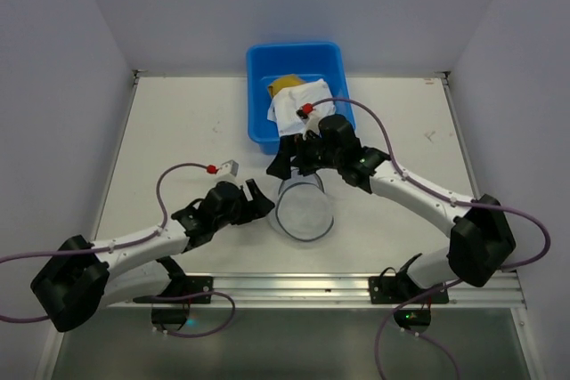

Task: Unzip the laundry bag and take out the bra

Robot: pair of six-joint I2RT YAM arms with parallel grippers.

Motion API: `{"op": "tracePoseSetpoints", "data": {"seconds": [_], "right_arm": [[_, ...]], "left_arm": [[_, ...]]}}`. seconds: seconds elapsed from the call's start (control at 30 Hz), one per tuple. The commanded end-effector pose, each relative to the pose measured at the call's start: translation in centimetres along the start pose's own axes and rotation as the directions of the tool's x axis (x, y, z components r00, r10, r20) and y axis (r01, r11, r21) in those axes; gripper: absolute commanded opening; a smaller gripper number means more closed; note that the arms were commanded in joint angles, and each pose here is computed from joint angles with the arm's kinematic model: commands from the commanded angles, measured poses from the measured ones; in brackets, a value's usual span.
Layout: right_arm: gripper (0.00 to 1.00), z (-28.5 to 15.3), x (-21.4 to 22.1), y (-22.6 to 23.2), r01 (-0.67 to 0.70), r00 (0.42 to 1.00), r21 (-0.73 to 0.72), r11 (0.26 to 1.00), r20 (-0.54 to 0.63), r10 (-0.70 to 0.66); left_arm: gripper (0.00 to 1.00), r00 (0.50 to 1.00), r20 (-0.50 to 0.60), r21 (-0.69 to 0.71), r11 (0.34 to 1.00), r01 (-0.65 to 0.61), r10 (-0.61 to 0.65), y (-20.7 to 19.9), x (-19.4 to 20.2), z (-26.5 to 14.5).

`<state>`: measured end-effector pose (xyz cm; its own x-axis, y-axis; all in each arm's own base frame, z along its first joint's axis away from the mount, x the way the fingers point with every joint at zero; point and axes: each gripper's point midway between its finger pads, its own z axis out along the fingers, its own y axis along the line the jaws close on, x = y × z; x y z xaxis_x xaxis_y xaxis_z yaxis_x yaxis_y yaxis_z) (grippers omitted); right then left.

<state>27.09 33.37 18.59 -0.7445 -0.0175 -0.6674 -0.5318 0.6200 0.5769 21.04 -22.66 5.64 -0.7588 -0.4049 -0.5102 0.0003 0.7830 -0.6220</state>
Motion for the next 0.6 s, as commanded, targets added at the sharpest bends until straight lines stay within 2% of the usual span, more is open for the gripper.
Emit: {"op": "tracePoseSetpoints", "data": {"seconds": [0.0,0.07,0.13,0.17,0.3,0.33,0.43,0.5,0.57], "right_arm": [[0.99,-2.7,-2.8,-0.9,0.077,0.993,0.111,0.991,0.081,-0.087],[0.99,-4.5,-4.8,-2.7,0.061,0.985,0.189,0.980,0.149,-0.090],[0.99,-7.2,-6.7,-5.2,0.021,0.974,0.265,0.964,0.213,-0.080],[0.99,-8.3,-7.5,-6.3,0.001,0.967,0.302,0.953,0.243,-0.078],[0.99,-14.9,-10.2,-9.5,-0.062,0.922,0.444,0.894,0.369,-0.119],[0.99,-17.0,-10.9,-10.9,-0.104,0.904,0.486,0.868,0.410,-0.121],[0.99,-23.5,-11.8,-12.4,-0.212,0.836,0.577,0.789,0.525,-0.159],[0.99,-28.1,-11.7,-12.2,-0.281,0.777,0.627,0.726,0.593,-0.212],[0.99,-30.7,-11.5,-11.4,-0.307,0.739,0.649,0.696,0.624,-0.256]], "left_arm": [[0.82,0.997,0.064,-0.053,0.998,-0.045,0.049,-0.2,-3.2,-1.2],[0.91,0.995,0.085,-0.055,0.998,-0.042,0.046,-0.4,-5.3,-1.8],[0.96,0.994,0.102,-0.063,0.997,-0.040,0.046,-0.2,-7.0,-2.5],[1.00,0.989,0.139,-0.064,0.997,-0.044,0.052,-0.4,-9.2,-3.0],[1.00,0.970,0.218,-0.125,0.989,-0.079,0.105,-0.2,-14.6,-4.9],[1.00,0.971,0.211,-0.146,0.986,-0.081,0.111,0.1,-15.2,-5.3],[1.00,0.951,0.278,-0.155,0.983,-0.096,0.137,-0.3,-19.7,-7.8],[1.00,0.936,0.330,-0.159,0.984,-0.075,0.125,0.1,-22.0,-9.8],[1.00,0.911,0.388,-0.192,0.979,-0.067,0.139,0.4,-24.2,-12.4]]}}
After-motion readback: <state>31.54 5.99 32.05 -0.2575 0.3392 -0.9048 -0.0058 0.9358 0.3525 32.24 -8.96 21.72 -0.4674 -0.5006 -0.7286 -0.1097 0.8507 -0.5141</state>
